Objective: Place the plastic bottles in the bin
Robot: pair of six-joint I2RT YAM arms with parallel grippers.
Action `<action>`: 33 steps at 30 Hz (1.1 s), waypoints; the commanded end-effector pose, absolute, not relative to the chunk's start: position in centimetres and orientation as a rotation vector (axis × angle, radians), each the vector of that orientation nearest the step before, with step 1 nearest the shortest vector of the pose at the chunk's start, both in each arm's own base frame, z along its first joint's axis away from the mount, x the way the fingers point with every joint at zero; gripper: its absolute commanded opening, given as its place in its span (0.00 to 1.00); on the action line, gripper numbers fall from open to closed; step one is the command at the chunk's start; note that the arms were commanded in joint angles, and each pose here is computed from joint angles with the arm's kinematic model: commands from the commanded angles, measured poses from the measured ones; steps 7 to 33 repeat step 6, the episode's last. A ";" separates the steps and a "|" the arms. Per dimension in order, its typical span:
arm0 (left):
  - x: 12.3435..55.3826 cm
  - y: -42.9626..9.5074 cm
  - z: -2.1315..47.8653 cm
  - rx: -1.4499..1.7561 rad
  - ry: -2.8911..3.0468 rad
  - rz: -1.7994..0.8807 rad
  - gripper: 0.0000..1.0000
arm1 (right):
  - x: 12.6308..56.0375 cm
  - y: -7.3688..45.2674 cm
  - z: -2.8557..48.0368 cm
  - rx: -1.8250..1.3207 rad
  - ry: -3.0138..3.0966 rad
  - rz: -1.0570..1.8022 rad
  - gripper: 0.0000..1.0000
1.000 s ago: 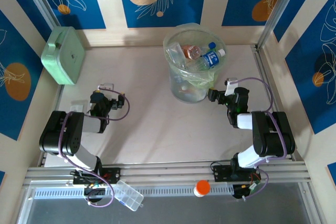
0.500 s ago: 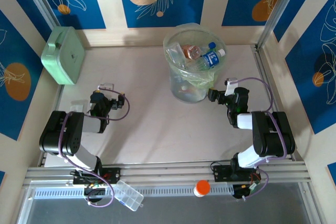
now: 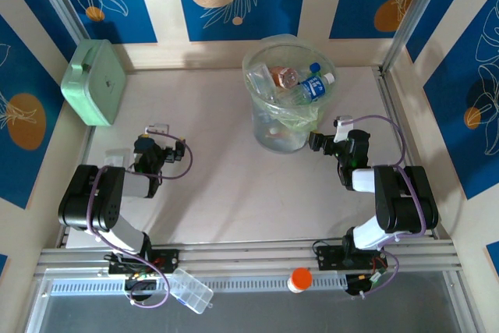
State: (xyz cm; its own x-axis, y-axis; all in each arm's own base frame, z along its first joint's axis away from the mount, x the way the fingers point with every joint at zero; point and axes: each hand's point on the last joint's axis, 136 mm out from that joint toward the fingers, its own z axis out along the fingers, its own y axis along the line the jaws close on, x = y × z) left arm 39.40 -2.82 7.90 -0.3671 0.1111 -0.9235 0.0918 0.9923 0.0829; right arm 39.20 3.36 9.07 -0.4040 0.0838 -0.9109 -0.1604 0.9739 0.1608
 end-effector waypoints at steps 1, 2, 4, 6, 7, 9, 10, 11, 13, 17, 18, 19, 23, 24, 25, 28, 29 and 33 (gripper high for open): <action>39.9 -2.6 9.1 0.135 1.913 0.002 0.99 | 39.5 3.4 9.5 -0.071 1.956 0.262 0.99; 39.8 -2.6 9.0 0.135 1.914 0.002 0.99 | 39.6 3.4 9.5 -0.071 1.955 0.262 0.99; 39.7 -2.6 9.1 0.134 1.907 0.005 0.99 | 39.6 3.4 9.5 -0.070 1.955 0.261 0.99; 39.7 -2.6 9.1 0.135 1.906 0.007 0.99 | 39.6 3.4 9.5 -0.071 1.956 0.261 0.99; 39.7 -2.6 9.1 0.135 1.906 0.007 0.99 | 39.6 3.4 9.5 -0.071 1.956 0.261 0.99; 39.7 -2.6 9.1 0.135 1.906 0.007 0.99 | 39.6 3.4 9.5 -0.071 1.956 0.261 0.99; 39.7 -2.6 9.1 0.135 1.906 0.007 0.99 | 39.6 3.4 9.5 -0.071 1.956 0.261 0.99; 39.7 -2.6 9.1 0.135 1.906 0.007 0.99 | 39.6 3.4 9.5 -0.071 1.956 0.261 0.99; 39.7 -2.6 9.1 0.135 1.906 0.007 0.99 | 39.6 3.4 9.5 -0.071 1.956 0.261 0.99; 39.7 -2.6 9.1 0.135 1.906 0.007 0.99 | 39.6 3.4 9.5 -0.071 1.956 0.261 0.99; 39.7 -2.6 9.1 0.135 1.906 0.007 0.99 | 39.6 3.4 9.5 -0.071 1.956 0.261 0.99; 39.7 -2.6 9.1 0.135 1.906 0.007 0.99 | 39.6 3.4 9.5 -0.071 1.956 0.261 0.99; 39.7 -2.6 9.1 0.135 1.906 0.007 0.99 | 39.6 3.4 9.5 -0.071 1.956 0.261 0.99; 39.7 -2.6 9.1 0.135 1.906 0.007 0.99 | 39.6 3.4 9.5 -0.071 1.956 0.261 0.99; 39.7 -2.6 9.1 0.135 1.906 0.007 0.99 | 39.6 3.4 9.5 -0.071 1.956 0.261 0.99; 39.7 -2.6 9.1 0.135 1.906 0.007 0.99 | 39.6 3.4 9.5 -0.071 1.956 0.261 0.99; 39.7 -2.6 9.1 0.135 1.906 0.007 0.99 | 39.6 3.4 9.5 -0.071 1.956 0.261 0.99; 39.7 -2.6 9.1 0.135 1.906 0.007 0.99 | 39.6 3.4 9.5 -0.071 1.956 0.261 0.99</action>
